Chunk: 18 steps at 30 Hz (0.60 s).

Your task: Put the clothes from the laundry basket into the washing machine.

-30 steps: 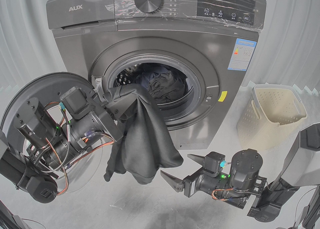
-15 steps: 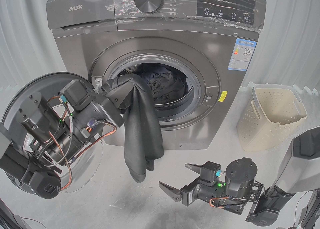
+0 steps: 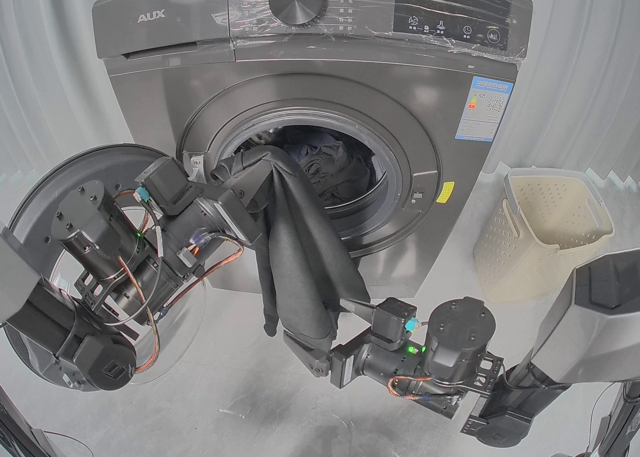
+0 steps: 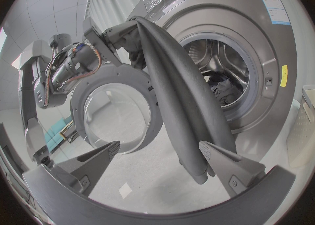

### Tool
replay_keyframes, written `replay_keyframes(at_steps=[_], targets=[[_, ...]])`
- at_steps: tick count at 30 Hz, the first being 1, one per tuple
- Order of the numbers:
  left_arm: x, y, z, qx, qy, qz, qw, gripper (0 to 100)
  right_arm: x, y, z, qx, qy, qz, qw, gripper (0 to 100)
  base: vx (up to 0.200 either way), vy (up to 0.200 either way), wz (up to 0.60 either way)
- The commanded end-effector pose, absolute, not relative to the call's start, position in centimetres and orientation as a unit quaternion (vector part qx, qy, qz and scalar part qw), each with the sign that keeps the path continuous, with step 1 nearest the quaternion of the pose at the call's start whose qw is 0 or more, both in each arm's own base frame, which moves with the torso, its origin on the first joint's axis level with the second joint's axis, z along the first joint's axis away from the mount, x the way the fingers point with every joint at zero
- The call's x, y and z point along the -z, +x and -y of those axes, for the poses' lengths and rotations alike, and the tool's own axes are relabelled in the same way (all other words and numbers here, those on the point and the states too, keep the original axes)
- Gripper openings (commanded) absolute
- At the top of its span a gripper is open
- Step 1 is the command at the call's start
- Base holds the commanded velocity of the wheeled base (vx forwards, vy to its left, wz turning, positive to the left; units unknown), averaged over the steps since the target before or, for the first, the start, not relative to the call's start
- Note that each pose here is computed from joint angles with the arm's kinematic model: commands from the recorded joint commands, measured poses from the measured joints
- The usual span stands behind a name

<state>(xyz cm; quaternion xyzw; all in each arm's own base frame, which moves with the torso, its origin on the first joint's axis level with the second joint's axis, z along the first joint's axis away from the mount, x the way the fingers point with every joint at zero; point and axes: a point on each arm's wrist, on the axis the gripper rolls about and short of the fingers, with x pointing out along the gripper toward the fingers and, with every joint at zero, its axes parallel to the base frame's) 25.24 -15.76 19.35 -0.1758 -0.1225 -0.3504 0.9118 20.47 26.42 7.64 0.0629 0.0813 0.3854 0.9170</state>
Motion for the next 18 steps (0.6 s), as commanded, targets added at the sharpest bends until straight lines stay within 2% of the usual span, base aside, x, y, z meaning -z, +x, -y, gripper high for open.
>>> replay_keyframes(at_steps=[1, 7, 18], targets=[[-19.1, 25.7, 16.1, 0.346, -0.177, 0.121, 0.913, 0, -7.4, 22.7, -27.7, -0.363, 0.076, -0.062, 0.927, 100, 0.000, 0.000, 0.00], [-19.3, 25.8, 16.1, 0.341, -0.179, 0.125, 0.914, 0, -6.8, 24.5, -28.4, -0.349, 0.081, -0.053, 0.932, 100, 0.000, 0.000, 0.00], [-19.4, 25.9, 16.2, 0.333, -0.182, 0.129, 0.916, 0, -6.2, 25.5, -30.4, -0.356, 0.086, -0.040, 0.930, 100, 0.000, 0.000, 0.00]])
